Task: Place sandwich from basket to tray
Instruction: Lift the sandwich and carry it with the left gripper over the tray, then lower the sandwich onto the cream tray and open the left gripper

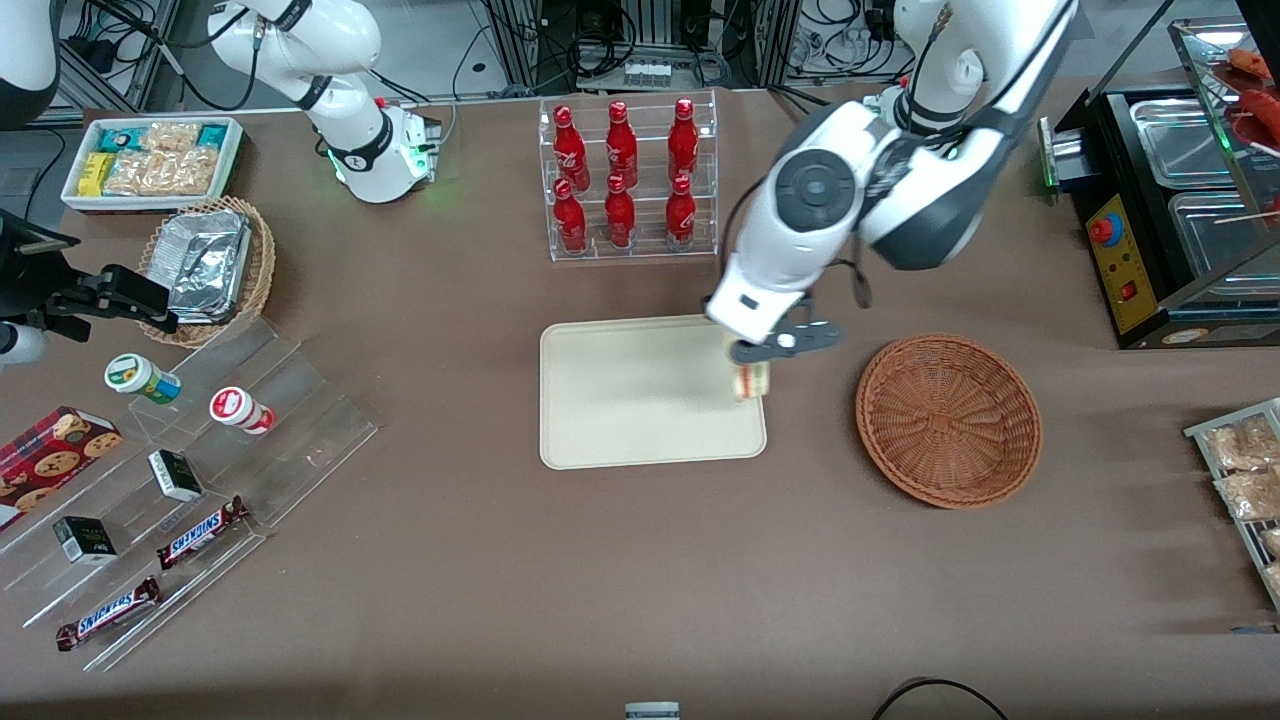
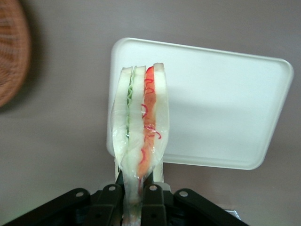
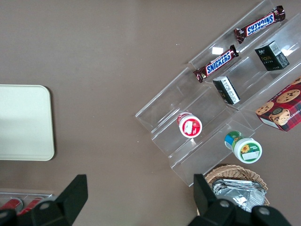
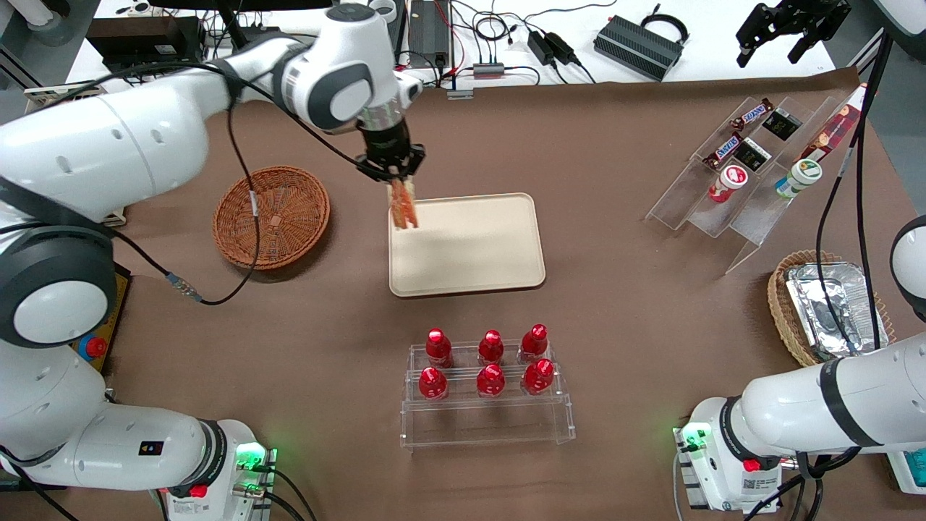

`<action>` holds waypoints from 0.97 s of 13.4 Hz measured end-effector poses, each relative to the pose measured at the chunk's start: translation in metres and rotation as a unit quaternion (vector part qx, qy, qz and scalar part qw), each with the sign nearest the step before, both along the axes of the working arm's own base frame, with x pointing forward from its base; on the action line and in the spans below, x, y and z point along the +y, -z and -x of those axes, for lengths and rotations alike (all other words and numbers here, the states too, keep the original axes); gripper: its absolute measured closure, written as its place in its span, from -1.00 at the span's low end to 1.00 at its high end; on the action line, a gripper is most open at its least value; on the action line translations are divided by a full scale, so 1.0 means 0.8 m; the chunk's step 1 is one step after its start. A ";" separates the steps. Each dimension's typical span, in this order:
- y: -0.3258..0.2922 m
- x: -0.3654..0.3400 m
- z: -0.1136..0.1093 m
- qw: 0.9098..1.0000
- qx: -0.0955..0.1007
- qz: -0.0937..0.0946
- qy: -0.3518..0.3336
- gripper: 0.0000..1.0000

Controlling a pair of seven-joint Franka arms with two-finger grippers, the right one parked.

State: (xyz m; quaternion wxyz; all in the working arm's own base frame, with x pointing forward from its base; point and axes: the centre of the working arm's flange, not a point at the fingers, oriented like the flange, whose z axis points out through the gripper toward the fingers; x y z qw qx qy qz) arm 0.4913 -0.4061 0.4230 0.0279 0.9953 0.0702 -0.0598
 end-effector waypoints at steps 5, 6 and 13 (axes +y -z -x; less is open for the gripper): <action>0.106 -0.086 0.020 0.999 -0.020 -0.010 0.045 0.70; 0.124 -0.093 0.016 0.999 -0.021 -0.014 0.043 0.70; 0.177 -0.129 0.028 0.999 -0.044 -0.008 0.026 0.70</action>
